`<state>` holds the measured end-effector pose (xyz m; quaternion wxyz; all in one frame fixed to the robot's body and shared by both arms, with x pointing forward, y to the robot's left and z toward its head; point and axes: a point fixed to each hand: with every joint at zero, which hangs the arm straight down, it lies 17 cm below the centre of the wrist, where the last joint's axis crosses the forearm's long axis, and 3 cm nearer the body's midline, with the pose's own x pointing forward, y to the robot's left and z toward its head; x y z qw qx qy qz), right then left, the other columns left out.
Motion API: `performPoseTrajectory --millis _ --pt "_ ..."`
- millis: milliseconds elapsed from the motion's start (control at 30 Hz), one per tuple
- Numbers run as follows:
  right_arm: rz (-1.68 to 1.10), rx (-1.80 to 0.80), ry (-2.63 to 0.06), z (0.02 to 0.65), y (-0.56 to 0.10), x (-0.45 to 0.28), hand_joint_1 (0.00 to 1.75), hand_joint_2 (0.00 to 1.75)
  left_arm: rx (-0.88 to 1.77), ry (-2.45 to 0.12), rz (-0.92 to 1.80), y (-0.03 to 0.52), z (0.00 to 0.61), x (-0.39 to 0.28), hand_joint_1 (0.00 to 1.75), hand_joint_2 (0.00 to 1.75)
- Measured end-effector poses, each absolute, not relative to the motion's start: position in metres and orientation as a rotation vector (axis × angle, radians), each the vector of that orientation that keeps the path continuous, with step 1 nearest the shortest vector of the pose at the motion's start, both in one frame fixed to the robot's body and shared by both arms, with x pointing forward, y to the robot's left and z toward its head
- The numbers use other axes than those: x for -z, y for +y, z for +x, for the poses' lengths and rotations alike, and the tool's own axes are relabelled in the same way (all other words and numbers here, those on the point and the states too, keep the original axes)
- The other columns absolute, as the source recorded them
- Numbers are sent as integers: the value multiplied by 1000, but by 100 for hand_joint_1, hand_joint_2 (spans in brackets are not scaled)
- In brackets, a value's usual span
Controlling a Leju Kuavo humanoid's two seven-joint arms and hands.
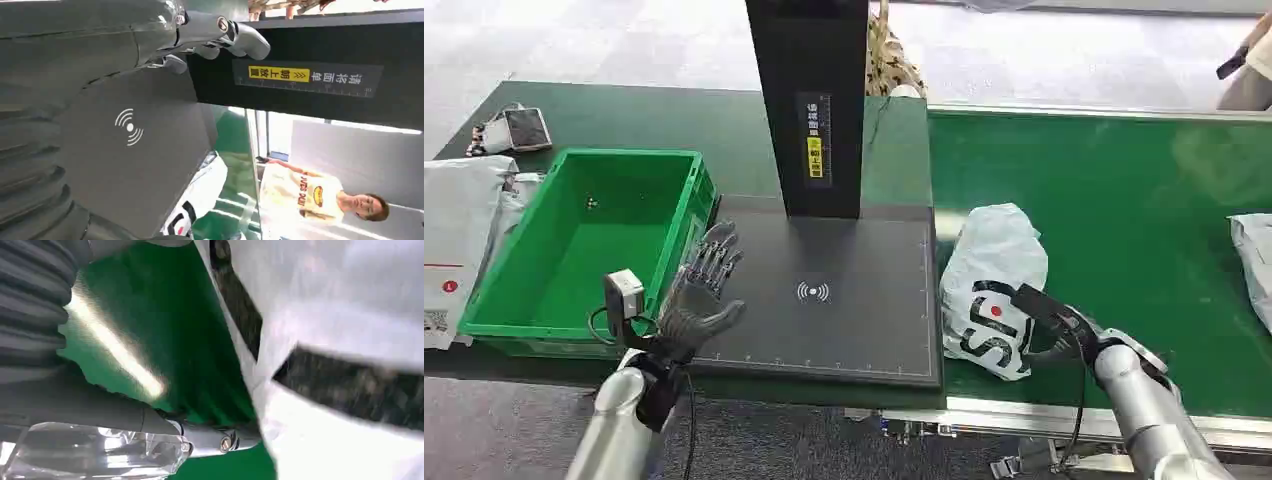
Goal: Moved the parcel from conveyor to table for the left to box.
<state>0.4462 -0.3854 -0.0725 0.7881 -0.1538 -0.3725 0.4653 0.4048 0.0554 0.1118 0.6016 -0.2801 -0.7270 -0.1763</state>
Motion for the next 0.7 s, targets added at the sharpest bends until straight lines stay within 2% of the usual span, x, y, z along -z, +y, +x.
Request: performPoseTrajectory --millis 167,433,600,700 --pt "-334 -1067 -848 449 -366 69 0 175 403 -1685 -629 58 406 -110 0 175" --pt "-537 -977 -1133 494 -331 9 0 175 389 -1688 -620 62 403 -109 0 175" --pt "-910 -981 -1328 513 -332 -53 0 175 385 -1691 -629 59 402 -111 0 175" --pt "-921 -922 -1385 515 -323 -70 0 175 397 -1695 -639 55 403 -114 0 175"
